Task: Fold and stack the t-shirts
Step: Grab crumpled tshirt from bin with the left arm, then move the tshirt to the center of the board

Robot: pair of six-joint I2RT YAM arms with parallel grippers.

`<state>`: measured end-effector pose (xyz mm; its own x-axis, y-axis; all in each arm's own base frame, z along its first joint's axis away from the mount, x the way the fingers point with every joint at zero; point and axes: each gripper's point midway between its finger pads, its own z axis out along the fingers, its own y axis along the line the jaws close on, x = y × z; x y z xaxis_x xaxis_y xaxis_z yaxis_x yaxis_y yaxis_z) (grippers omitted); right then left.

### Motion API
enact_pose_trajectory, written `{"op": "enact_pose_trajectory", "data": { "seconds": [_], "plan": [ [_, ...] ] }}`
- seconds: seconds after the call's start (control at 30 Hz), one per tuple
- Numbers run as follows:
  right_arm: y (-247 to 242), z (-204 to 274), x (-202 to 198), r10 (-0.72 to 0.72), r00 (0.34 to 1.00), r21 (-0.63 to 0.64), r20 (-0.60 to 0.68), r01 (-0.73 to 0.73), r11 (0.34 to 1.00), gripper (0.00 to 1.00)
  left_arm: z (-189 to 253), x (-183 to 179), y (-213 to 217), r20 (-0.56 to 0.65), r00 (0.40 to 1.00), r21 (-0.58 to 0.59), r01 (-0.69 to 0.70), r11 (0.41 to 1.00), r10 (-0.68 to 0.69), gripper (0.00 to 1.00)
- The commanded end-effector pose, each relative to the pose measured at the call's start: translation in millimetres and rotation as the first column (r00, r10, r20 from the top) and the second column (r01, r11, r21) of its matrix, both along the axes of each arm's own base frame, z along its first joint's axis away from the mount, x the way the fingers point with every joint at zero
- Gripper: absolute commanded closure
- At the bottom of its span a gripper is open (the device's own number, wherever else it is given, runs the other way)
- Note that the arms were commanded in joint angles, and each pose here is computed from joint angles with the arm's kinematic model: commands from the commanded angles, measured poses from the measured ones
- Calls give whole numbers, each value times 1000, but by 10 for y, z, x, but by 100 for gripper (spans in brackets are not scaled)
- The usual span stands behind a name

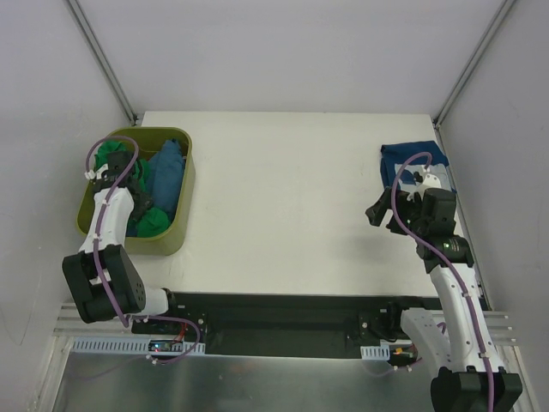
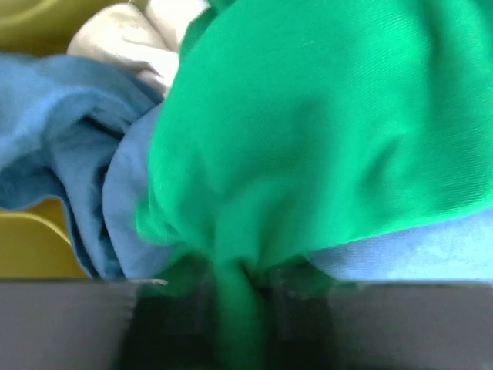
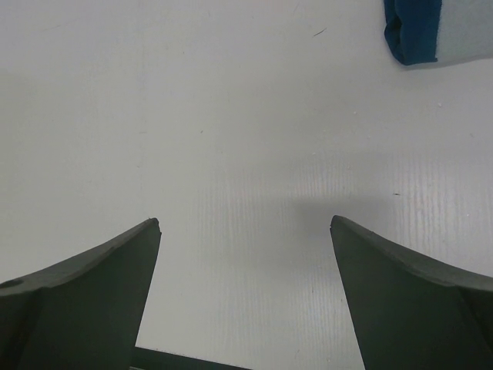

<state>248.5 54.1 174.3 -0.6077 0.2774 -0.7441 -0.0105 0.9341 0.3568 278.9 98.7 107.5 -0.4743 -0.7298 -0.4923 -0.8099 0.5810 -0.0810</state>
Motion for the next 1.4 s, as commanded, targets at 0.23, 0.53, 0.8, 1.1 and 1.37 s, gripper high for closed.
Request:
{"op": "enact_pose_trajectory", "data": {
  "seconds": [0.23, 0.53, 0.8, 1.1, 1.37],
  "plan": [
    [64, 150, 70, 38, 999, 6, 22, -38, 999, 3, 916, 159, -81, 296, 954, 32, 43, 999, -51, 100],
    [108, 291, 47, 62, 996, 17, 69, -64, 998, 3, 2626, 130, -466, 701, 673, 137, 197, 971, -235, 100],
    [96, 455, -26, 51, 989, 20, 138, -54, 998, 3, 4208, 154, -1733, 826, 104, 389, 607, 693, -554, 100],
    [-5, 686, -139, -2, 970, 1, 242, 2, 1000, 3, 4079, -64, -3661, 676, -356, 543, 833, 108, -646, 100],
    [-151, 662, -216, -77, 969, -23, 234, 85, 996, 3, 2911, 336, -4056, 618, -175, 349, 935, 68, -767, 19]
  ]
}}
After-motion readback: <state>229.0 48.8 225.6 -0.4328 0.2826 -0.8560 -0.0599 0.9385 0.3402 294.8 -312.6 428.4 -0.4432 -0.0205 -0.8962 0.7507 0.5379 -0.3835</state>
